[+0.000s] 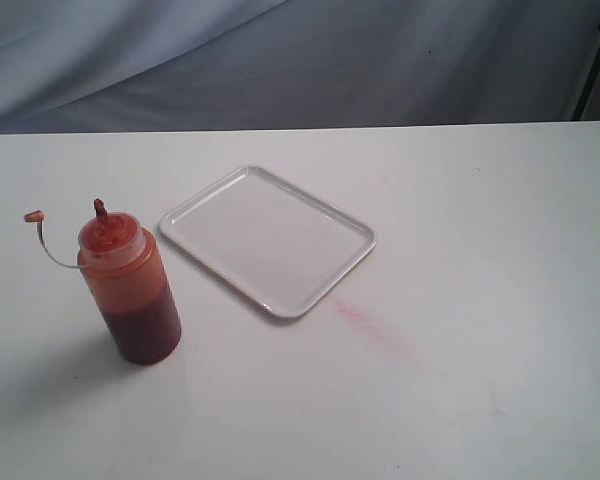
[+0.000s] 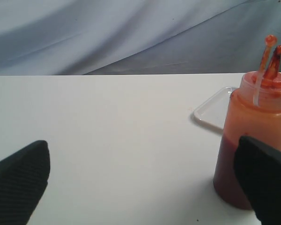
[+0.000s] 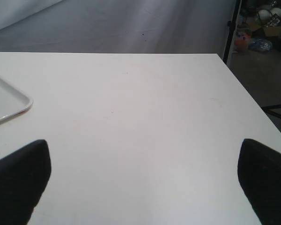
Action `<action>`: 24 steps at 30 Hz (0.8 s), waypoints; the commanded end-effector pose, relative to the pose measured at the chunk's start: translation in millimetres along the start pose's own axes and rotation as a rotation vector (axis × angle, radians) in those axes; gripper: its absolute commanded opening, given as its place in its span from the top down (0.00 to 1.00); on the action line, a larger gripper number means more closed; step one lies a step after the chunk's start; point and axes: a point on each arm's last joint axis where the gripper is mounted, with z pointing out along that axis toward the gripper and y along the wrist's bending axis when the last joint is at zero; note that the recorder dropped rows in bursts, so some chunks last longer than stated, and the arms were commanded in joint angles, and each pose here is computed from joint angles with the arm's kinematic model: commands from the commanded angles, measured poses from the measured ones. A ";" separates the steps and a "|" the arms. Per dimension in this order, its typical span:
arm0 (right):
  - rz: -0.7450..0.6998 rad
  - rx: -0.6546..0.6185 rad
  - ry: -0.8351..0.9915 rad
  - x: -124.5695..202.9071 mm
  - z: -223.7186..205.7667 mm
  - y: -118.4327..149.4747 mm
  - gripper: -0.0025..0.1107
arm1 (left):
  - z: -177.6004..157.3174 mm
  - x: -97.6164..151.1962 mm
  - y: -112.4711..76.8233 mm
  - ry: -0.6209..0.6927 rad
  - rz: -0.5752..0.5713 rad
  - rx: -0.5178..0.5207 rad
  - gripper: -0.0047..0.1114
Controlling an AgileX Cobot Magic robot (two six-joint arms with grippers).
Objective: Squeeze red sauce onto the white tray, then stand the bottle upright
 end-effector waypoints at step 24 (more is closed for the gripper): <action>0.012 0.006 -0.003 0.9 0.0 -0.2 0.05 | -0.7 -9.0 -7.6 -0.091 -0.458 0.110 0.06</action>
